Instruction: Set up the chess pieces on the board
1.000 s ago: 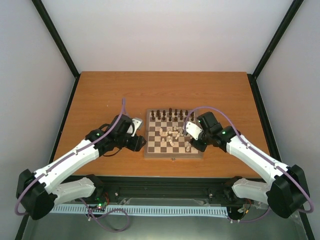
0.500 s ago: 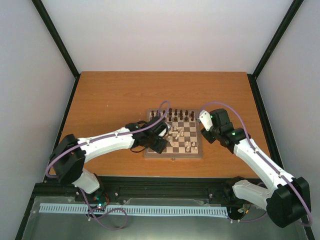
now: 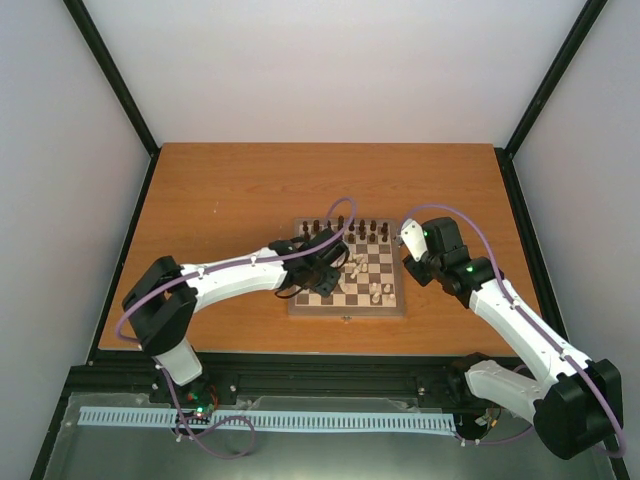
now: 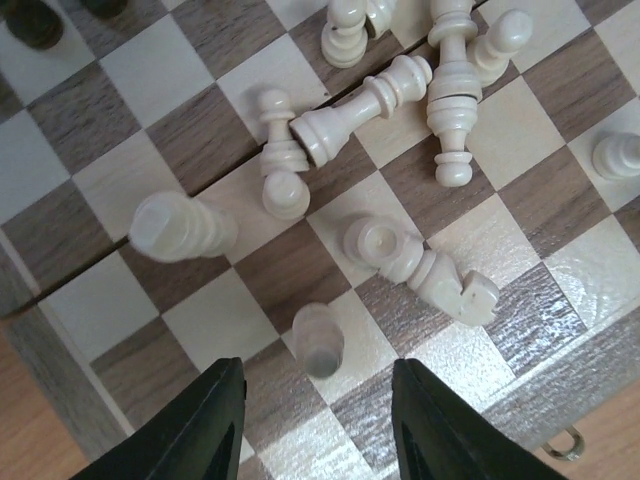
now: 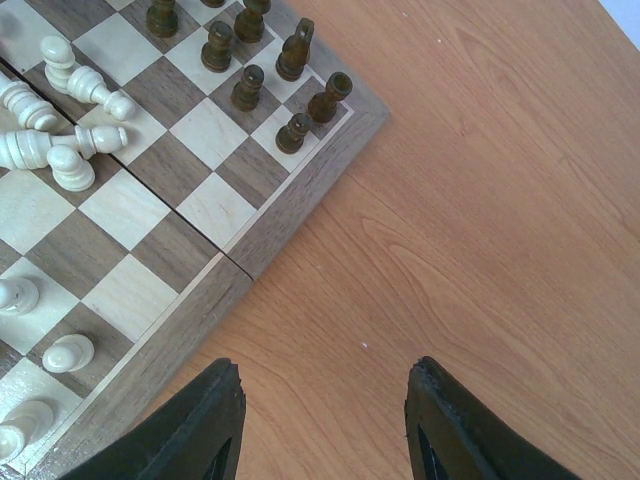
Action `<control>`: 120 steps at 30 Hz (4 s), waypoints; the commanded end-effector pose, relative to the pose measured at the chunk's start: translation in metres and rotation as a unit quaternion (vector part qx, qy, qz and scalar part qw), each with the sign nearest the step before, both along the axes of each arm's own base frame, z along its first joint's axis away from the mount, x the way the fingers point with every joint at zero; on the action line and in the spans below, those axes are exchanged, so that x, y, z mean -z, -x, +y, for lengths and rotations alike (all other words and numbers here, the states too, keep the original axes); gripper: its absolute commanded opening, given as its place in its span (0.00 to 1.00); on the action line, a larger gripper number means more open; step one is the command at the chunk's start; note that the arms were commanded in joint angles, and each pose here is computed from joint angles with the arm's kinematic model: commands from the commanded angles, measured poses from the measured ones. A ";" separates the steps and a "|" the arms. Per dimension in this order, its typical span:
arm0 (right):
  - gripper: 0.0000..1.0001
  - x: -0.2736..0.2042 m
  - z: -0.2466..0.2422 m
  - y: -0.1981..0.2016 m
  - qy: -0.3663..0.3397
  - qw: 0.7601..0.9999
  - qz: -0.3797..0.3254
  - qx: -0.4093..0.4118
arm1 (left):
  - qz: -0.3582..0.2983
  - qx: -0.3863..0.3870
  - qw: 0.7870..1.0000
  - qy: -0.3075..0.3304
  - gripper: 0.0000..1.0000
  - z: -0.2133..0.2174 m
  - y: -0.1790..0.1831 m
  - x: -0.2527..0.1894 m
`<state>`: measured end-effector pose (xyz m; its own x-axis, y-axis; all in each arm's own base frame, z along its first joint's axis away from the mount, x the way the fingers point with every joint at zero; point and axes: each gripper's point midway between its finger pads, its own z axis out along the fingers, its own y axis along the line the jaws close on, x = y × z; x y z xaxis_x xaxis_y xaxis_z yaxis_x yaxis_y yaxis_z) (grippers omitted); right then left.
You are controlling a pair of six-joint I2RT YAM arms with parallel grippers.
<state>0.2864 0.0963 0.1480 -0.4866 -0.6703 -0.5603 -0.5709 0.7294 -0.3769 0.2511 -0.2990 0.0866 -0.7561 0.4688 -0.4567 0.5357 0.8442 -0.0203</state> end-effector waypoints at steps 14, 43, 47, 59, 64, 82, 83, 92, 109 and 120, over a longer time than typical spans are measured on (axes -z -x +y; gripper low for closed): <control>0.46 0.000 -0.002 -0.002 0.000 1.000 -0.010 0.004 | -0.012 0.010 1.000 -0.010 0.19 -0.018 -0.013 0.005; 0.45 0.012 0.000 0.000 0.006 1.000 0.013 -0.004 | 0.070 0.081 0.994 0.030 0.14 -0.004 0.045 0.009; 0.45 0.013 0.000 0.000 0.006 1.000 0.015 -0.006 | 0.069 0.079 0.994 0.026 0.14 -0.005 0.043 0.012; 0.45 0.015 0.001 0.002 0.007 1.000 0.019 -0.010 | 0.070 0.075 0.994 0.027 0.17 -0.010 0.039 0.016; 0.45 0.015 0.001 0.001 0.007 1.000 0.020 -0.011 | 0.059 0.067 0.996 0.011 0.16 -0.002 0.036 0.012; 0.45 0.020 0.001 0.002 0.010 0.999 0.029 -0.012 | 0.062 0.080 0.994 0.038 0.16 -0.013 0.038 0.010; 0.45 0.021 0.001 0.002 0.011 0.999 0.029 -0.012 | 0.062 0.080 0.994 0.037 0.16 -0.013 0.038 0.010; 0.45 0.022 0.002 0.002 0.011 0.999 0.032 -0.013 | 0.064 0.080 0.994 0.041 0.17 -0.016 0.037 0.011; 0.45 0.023 0.001 0.003 0.012 0.999 0.034 -0.014 | 0.049 0.072 0.995 0.046 0.30 -0.015 0.033 0.002; 0.45 0.024 0.006 0.005 0.003 0.999 0.043 -0.025 | -0.058 0.035 0.991 0.112 1.00 -0.002 0.018 -0.098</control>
<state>0.2847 0.1014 0.1279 -0.4974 -0.6955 -0.5186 -0.6196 0.7032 -0.3488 0.2202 -0.3017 0.1099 -0.7240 0.5048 -0.4702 0.6267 0.7661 -0.1425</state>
